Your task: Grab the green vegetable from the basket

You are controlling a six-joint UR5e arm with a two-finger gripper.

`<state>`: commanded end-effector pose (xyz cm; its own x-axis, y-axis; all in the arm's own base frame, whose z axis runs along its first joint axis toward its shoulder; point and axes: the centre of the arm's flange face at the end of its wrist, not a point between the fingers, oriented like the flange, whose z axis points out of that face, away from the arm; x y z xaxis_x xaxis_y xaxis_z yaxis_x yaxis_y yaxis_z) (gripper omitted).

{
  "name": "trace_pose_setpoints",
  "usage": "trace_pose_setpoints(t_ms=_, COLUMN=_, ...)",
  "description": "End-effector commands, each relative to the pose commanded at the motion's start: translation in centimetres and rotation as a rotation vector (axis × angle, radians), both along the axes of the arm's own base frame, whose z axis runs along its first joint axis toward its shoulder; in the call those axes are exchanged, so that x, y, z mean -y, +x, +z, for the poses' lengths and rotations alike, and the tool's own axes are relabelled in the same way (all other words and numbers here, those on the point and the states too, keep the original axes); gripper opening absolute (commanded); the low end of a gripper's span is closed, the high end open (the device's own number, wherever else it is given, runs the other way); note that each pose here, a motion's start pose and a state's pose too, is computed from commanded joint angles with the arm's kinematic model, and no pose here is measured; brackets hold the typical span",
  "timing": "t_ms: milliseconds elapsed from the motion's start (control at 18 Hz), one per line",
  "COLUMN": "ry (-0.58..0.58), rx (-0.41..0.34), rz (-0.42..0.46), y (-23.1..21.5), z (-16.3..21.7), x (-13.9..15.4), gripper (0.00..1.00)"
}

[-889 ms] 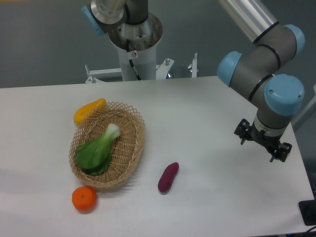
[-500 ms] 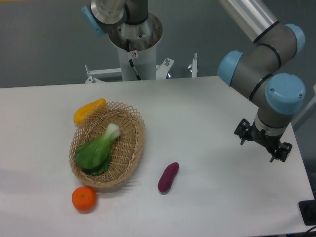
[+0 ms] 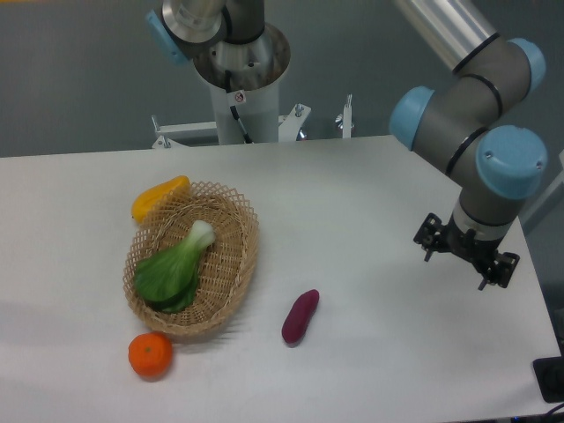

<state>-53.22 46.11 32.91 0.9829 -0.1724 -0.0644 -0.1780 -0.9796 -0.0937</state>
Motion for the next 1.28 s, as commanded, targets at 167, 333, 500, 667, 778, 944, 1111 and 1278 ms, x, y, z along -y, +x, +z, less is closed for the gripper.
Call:
trace_pose_setpoints(t_ms=167, ry=0.080, rx=0.089, rz=0.064, y=4.1, z=-0.1, x=-1.7, gripper=1.00)
trace_pose_setpoints(t_ms=333, ry=0.091, rx=0.127, rz=0.068, y=8.3, z=-0.2, x=-4.1, gripper=1.00)
trace_pose_setpoints(t_ms=500, ry=0.069, rx=0.154, rz=0.050, y=13.9, z=-0.7, x=-6.3, gripper=1.00)
trace_pose_setpoints(t_ms=667, ry=0.040, rx=0.184, rz=-0.001, y=19.6, z=-1.5, x=-6.9, gripper=1.00)
trace_pose_setpoints(t_ms=778, ry=0.023, rx=0.201, rz=-0.027, y=22.7, z=-2.5, x=-6.3, gripper=1.00)
trace_pose_setpoints(t_ms=944, ry=0.010, rx=0.208, rz=-0.054, y=26.8, z=-4.1, x=-6.0, gripper=1.00)
trace_pose_setpoints(t_ms=1111, ry=-0.022, rx=0.231, rz=-0.083, y=30.8, z=-6.7, x=-6.7, gripper=1.00)
trace_pose_setpoints(t_ms=1278, ry=-0.033, rx=0.237, rz=-0.070, y=33.7, z=-8.0, x=-8.2, gripper=1.00)
